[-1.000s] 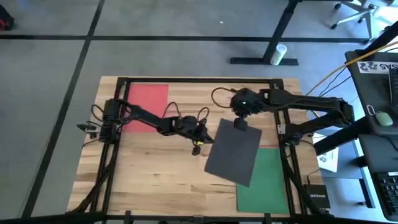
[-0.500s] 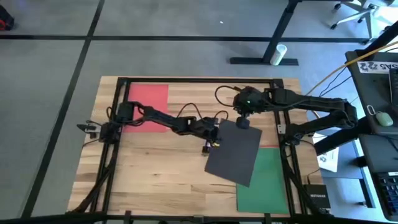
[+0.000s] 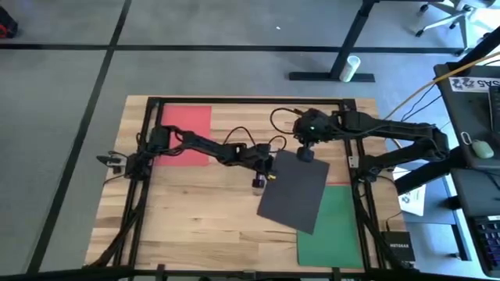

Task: Organize paper
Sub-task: Move the black paper to the top center of the table

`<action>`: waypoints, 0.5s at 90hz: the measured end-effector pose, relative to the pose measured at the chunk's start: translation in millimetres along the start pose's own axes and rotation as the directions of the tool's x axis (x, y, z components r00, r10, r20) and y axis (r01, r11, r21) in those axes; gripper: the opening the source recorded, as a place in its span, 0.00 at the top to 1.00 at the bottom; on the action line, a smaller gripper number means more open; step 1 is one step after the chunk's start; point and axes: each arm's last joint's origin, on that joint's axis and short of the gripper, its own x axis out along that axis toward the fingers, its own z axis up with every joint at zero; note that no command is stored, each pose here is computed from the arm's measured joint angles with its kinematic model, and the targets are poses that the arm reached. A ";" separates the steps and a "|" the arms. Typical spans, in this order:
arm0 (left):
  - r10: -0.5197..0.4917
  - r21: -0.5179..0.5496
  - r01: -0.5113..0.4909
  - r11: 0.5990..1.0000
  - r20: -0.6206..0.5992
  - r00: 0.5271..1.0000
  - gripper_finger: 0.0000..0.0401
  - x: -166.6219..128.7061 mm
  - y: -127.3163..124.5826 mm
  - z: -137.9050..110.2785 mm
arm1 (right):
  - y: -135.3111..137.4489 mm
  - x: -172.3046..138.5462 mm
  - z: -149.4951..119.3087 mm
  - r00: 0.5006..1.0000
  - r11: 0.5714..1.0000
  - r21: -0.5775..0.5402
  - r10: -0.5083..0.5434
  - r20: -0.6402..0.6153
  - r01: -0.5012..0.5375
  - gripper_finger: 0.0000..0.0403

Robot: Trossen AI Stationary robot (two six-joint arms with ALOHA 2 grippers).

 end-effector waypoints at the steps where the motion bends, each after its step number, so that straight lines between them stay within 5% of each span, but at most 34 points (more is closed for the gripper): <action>1: 0.002 -0.001 -0.002 1.000 -0.003 1.000 1.00 0.1 0.0 -0.1 | 0.0 0.0 0.0 1.000 1.000 0.000 0.000 0.000 0.000 1.00; 45: 0.133 -0.014 -0.143 0.990 -0.279 0.951 1.00 -10.6 5.3 -18.0 | 0.0 0.0 -2.0 1.000 1.000 -0.005 0.000 -0.021 0.000 1.00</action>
